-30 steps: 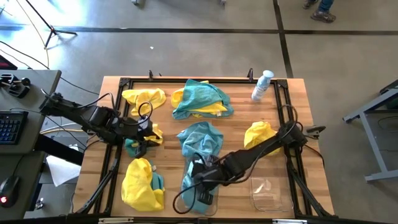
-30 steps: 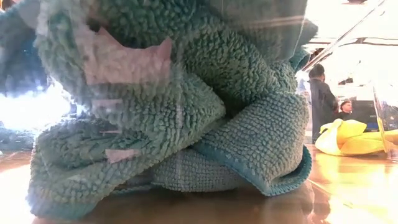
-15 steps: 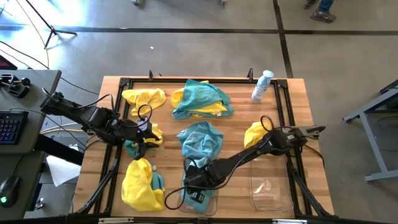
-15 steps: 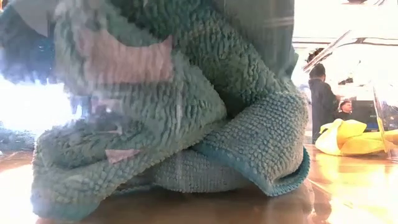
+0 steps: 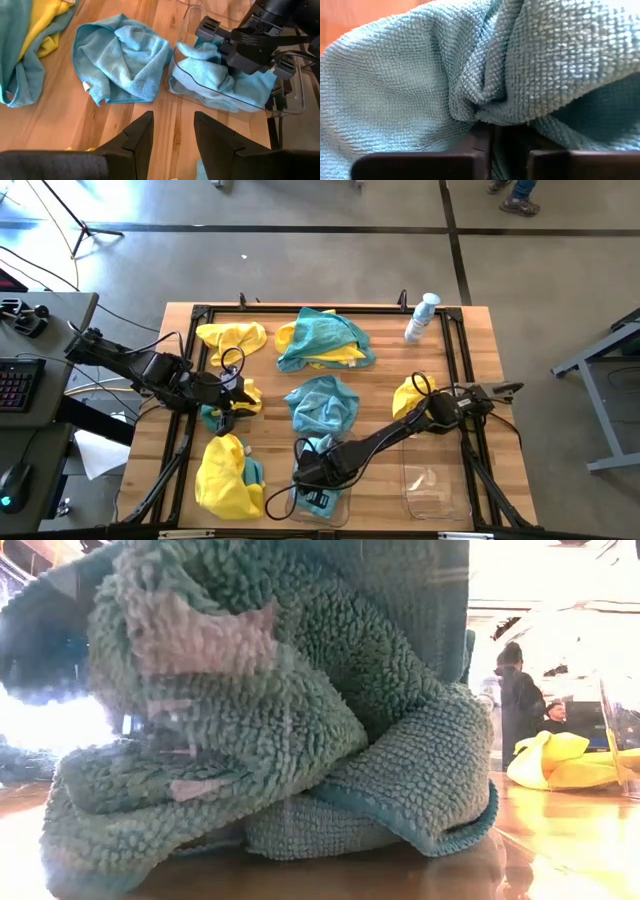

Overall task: Sort microfiber towel by color & place in baskets
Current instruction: Put the blue towel into the left transparent bin, then put the yellow towel into the right transparent bin

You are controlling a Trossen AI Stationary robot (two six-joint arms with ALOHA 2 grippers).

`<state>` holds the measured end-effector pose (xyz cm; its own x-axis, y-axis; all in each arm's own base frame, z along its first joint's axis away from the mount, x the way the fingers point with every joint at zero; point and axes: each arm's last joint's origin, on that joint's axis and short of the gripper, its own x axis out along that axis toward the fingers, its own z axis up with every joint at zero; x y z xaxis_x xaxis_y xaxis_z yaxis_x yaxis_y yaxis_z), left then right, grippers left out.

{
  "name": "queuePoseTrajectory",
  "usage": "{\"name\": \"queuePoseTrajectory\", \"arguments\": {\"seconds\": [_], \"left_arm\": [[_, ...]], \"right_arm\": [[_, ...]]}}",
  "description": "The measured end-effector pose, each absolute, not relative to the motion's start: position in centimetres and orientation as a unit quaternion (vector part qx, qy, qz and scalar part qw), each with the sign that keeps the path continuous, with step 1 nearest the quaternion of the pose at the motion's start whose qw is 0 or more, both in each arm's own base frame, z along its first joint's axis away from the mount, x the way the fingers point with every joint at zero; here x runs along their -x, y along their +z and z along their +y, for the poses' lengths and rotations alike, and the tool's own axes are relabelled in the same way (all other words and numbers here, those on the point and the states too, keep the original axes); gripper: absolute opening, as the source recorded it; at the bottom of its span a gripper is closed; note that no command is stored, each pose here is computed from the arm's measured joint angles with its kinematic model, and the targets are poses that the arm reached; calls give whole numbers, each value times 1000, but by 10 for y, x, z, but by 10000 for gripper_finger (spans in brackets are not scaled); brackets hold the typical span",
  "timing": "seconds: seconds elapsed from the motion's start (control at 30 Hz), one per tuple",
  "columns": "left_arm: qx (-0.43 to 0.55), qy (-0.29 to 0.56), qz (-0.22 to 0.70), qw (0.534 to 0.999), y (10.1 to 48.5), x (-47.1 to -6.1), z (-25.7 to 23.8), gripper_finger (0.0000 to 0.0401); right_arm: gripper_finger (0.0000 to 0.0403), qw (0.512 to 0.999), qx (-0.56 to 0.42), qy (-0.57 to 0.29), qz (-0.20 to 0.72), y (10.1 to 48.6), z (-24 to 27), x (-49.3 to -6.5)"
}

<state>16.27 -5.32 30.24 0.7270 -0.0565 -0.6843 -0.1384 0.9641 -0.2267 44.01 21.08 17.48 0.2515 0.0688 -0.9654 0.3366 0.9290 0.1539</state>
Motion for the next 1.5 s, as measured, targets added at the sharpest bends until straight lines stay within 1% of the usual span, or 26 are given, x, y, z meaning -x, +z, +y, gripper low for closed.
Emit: {"name": "queuePoseTrajectory", "arguments": {"seconds": [0.23, 0.33, 0.43, 0.73, 1.03, 1.23, 1.33, 1.4, 1.5], "left_arm": [[132, 22, 369, 920, 302, -163, -53, 131], [132, 22, 369, 920, 302, -163, -53, 131], [133, 23, 369, 920, 302, -163, -53, 131], [141, 26, 368, 919, 302, -163, -53, 131], [140, 26, 368, 919, 302, -163, -53, 131], [129, 21, 369, 920, 302, -163, -53, 131], [120, 18, 369, 922, 302, -163, -53, 131], [114, 15, 369, 922, 302, -163, -53, 131], [101, 10, 369, 924, 302, -163, -53, 131]], "right_arm": [[102, 765, -186, -66, 614, 181, 211, -439], [117, 769, -189, -61, 608, 191, 211, -436], [124, 775, -193, -55, 599, 205, 209, -434], [124, 806, -206, -48, 553, 255, 200, -422], [124, 842, -199, -93, 493, 301, 187, -404], [124, 845, -162, -144, 488, 312, 177, -391], [121, 836, -151, -173, 499, 312, 172, -385], [111, 830, -152, -190, 503, 312, 168, -384], [82, 825, -149, -208, 503, 312, 162, -383]]}}
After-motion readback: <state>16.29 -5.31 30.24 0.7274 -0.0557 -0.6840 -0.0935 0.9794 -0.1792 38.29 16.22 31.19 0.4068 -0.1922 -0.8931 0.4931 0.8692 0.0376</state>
